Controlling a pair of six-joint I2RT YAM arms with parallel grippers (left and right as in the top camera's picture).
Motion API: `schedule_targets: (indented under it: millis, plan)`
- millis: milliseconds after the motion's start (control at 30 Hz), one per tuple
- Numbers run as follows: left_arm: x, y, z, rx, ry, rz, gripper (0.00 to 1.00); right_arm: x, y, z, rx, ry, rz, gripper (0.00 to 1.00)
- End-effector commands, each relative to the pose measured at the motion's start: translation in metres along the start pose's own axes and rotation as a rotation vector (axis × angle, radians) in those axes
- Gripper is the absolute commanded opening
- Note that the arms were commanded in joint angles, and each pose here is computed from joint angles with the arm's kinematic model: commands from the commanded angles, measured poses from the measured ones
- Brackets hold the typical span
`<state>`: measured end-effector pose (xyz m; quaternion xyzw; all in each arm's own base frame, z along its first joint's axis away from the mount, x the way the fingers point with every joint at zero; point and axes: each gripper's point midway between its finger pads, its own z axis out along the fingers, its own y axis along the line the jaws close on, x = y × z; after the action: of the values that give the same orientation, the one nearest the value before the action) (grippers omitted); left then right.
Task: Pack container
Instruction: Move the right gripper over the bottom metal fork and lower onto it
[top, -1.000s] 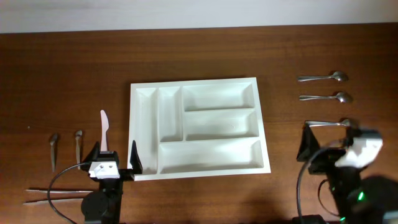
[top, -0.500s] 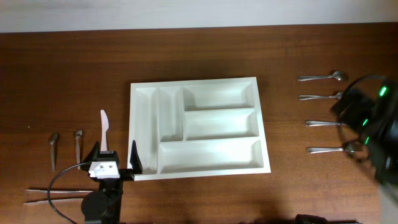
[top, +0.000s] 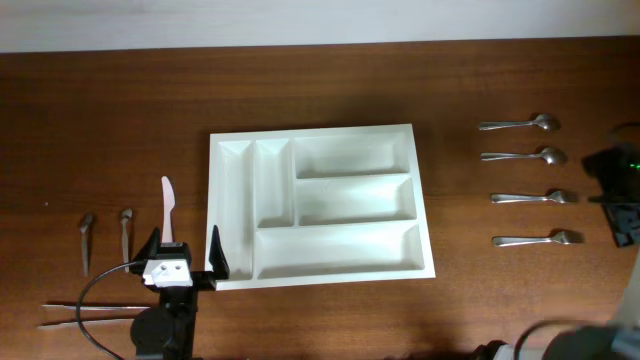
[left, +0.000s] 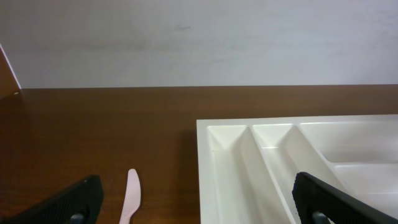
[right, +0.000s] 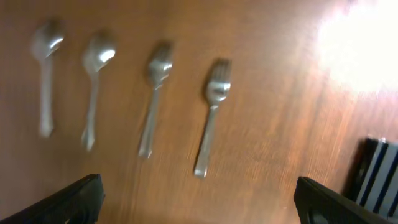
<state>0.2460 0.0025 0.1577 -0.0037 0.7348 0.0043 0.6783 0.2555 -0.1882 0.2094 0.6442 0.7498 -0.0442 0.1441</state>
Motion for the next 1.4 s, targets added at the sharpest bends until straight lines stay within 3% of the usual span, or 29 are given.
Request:
schedule_targets:
  millis: [0, 133, 400, 900, 1367]
  plan:
    - [0.001, 0.000, 0.000, 0.004, -0.001, 0.015, 0.99, -0.003, -0.012, 0.036, 0.088, 0.099, 0.136, 0.99]
    - [0.001, 0.000, 0.000, 0.004, -0.001, 0.015, 0.99, 0.009, -0.015, 0.078, 0.180, 0.231, 0.146, 0.99]
    - [0.001, 0.000, 0.000, 0.004, -0.001, 0.015, 0.99, 0.026, -0.017, 0.116, 0.290, 0.294, 0.249, 0.99]
    - [0.001, 0.000, 0.000, 0.004, -0.001, 0.015, 0.99, 0.070, -0.011, 0.185, 0.150, 0.338, 0.067, 0.99]
    - [0.001, 0.000, 0.000, 0.004, -0.001, 0.015, 0.99, 0.076, -0.015, 0.197, 0.133, 0.335, 0.040, 0.99]
